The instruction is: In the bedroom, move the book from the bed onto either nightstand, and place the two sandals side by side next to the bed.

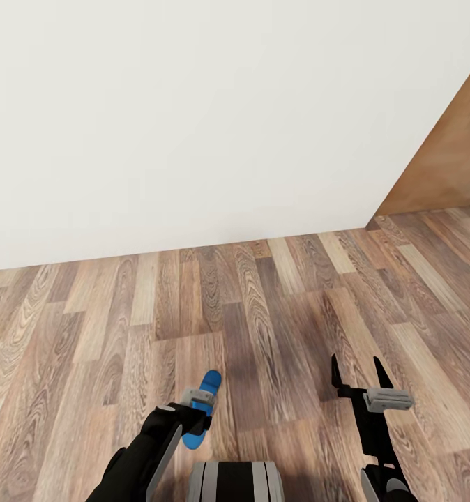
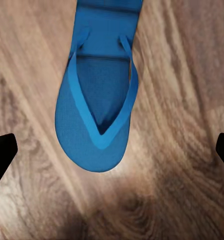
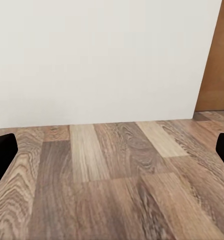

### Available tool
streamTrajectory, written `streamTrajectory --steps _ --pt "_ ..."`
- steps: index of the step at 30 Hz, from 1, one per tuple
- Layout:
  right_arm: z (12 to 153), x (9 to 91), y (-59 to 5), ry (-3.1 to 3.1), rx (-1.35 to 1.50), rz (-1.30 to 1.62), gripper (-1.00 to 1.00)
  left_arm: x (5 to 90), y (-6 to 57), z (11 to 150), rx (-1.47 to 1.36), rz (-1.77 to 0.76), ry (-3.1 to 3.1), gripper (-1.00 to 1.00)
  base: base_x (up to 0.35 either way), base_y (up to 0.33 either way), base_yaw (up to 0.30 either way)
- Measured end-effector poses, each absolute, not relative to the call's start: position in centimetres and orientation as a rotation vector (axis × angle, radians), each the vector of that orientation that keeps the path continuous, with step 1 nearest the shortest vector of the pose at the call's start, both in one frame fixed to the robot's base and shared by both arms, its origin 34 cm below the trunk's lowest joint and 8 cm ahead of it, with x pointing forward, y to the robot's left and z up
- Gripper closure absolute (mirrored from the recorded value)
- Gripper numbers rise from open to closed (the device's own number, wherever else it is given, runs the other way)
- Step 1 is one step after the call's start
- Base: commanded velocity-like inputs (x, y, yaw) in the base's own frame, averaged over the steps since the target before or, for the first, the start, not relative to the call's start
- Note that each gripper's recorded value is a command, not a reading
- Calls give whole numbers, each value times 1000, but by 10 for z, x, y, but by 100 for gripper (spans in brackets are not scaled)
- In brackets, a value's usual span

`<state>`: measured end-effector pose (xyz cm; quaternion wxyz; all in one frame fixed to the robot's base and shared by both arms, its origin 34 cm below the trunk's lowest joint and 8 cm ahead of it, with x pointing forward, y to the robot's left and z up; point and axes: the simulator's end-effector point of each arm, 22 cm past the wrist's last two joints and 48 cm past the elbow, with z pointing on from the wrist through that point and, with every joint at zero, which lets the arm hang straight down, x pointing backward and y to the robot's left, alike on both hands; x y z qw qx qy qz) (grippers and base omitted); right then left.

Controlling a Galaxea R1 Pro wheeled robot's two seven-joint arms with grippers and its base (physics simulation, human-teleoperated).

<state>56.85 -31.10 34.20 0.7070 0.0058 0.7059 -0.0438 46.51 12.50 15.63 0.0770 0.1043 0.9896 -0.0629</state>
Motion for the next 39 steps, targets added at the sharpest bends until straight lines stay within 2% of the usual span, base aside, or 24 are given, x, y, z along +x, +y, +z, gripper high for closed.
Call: streamTrajectory --steps 12,39 --pt "342 569 -310 1568 11 -95 -100 466 125 156 316 -188 2960 -100 116 0 0" --pt "323 563 -309 1605 7 -93 -100 452 125 141 316 -196 2999 -100 5 0 0"
